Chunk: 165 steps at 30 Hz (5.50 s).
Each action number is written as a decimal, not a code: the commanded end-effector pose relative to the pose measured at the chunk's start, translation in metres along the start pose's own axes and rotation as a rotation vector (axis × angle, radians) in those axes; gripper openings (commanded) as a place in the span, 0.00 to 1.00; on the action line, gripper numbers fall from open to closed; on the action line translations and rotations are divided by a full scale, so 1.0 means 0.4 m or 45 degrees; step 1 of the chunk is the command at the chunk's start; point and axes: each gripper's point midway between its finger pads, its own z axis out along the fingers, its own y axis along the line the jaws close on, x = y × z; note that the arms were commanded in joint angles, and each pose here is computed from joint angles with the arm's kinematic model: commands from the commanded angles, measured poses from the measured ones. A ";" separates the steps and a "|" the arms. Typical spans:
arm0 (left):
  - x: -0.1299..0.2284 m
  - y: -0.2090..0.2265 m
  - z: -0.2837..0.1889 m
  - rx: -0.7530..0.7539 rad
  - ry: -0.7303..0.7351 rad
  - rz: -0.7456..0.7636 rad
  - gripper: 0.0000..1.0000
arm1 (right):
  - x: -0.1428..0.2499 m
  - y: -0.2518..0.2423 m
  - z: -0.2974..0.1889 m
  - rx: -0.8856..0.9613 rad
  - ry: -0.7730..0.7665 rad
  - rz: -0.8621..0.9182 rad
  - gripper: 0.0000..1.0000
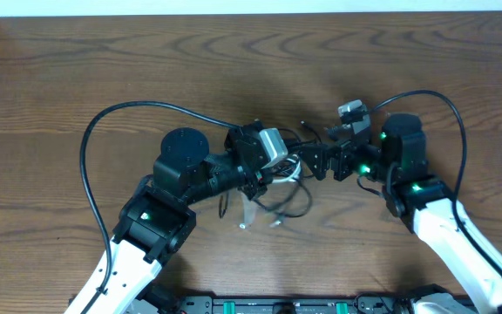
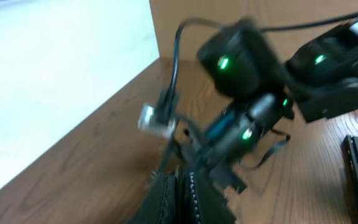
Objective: Untangle cables
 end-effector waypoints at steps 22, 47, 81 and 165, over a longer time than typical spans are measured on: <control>-0.068 0.239 -0.174 -0.898 -0.013 0.034 0.08 | 0.113 -0.307 -0.084 0.611 0.148 0.295 0.83; -0.017 0.319 -0.353 -1.425 0.149 -0.014 0.07 | 0.096 -0.271 -0.092 0.354 0.129 0.297 0.89; 0.270 0.243 -0.075 -0.868 0.484 -0.478 0.65 | 0.186 -0.193 0.035 0.228 0.343 -0.052 0.96; 0.258 0.132 -0.010 -0.490 0.460 -0.573 0.65 | -0.233 0.284 -0.154 -0.987 -0.434 -0.266 0.01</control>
